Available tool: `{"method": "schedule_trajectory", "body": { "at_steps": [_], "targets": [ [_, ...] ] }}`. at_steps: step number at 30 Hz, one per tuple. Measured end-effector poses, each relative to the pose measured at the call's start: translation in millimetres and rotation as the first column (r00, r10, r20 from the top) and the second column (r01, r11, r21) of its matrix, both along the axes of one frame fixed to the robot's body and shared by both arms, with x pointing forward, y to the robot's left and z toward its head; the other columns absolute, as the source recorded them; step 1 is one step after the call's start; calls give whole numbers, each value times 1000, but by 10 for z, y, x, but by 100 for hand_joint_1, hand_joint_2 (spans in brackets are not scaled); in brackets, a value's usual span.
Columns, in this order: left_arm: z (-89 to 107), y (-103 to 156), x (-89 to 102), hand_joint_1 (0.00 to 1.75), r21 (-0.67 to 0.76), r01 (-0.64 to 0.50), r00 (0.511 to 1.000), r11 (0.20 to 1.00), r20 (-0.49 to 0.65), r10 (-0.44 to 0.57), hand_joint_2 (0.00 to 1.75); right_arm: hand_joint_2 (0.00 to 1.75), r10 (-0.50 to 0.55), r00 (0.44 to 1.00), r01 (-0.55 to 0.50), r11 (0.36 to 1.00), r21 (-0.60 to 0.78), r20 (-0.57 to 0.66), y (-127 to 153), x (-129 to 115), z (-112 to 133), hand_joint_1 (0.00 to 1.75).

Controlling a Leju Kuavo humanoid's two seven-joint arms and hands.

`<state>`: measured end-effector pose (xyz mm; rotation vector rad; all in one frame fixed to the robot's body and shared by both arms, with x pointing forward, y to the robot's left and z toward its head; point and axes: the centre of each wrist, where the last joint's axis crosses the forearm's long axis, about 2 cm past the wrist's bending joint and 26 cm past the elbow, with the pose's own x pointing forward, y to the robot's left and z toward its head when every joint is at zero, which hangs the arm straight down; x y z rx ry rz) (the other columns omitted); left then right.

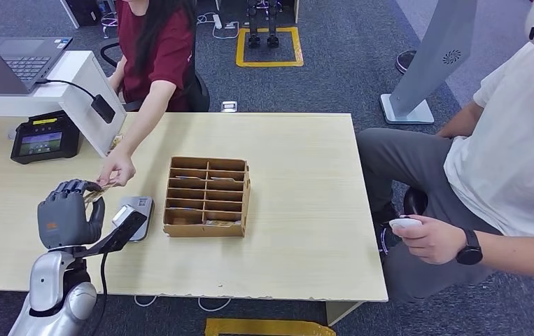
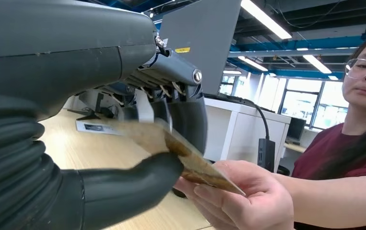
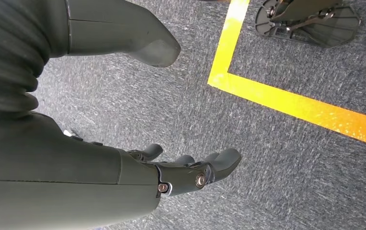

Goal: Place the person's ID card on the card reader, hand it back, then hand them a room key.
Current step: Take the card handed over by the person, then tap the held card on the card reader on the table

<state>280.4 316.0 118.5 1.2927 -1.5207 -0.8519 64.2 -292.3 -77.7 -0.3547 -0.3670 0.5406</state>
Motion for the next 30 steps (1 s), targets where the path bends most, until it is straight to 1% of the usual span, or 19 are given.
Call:
{"method": "schedule_trajectory", "body": {
  "at_steps": [11,14,17,19,21,26,30],
  "targets": [
    [-1,4,0,175,-27,15,1000,1000,1,-15,175,175,-3,1000,3,1000,-4,4,-4,5,4,0],
    [-6,14,-9,175,-76,67,998,995,27,-65,175,175,-1,1000,1,1000,-5,5,-6,5,4,0],
    [-24,18,-33,175,-183,137,990,973,48,-130,175,175,7,1000,-7,1000,-4,12,-11,5,3,0],
    [-33,-3,-45,175,-312,168,985,935,8,-174,175,175,8,1000,-8,1000,-4,15,-13,5,4,0],
    [-31,-45,-55,175,-441,184,974,878,-39,-224,175,175,9,1000,-9,1000,-5,14,-14,3,4,0],
    [6,-123,-65,175,-572,178,961,800,-72,-266,175,175,8,1000,-8,1000,-8,11,-16,-3,5,0],
    [12,-168,-60,175,-717,115,941,687,-144,-308,175,175,0,1000,0,1000,-17,12,-18,2,8,0]
  ]
}}
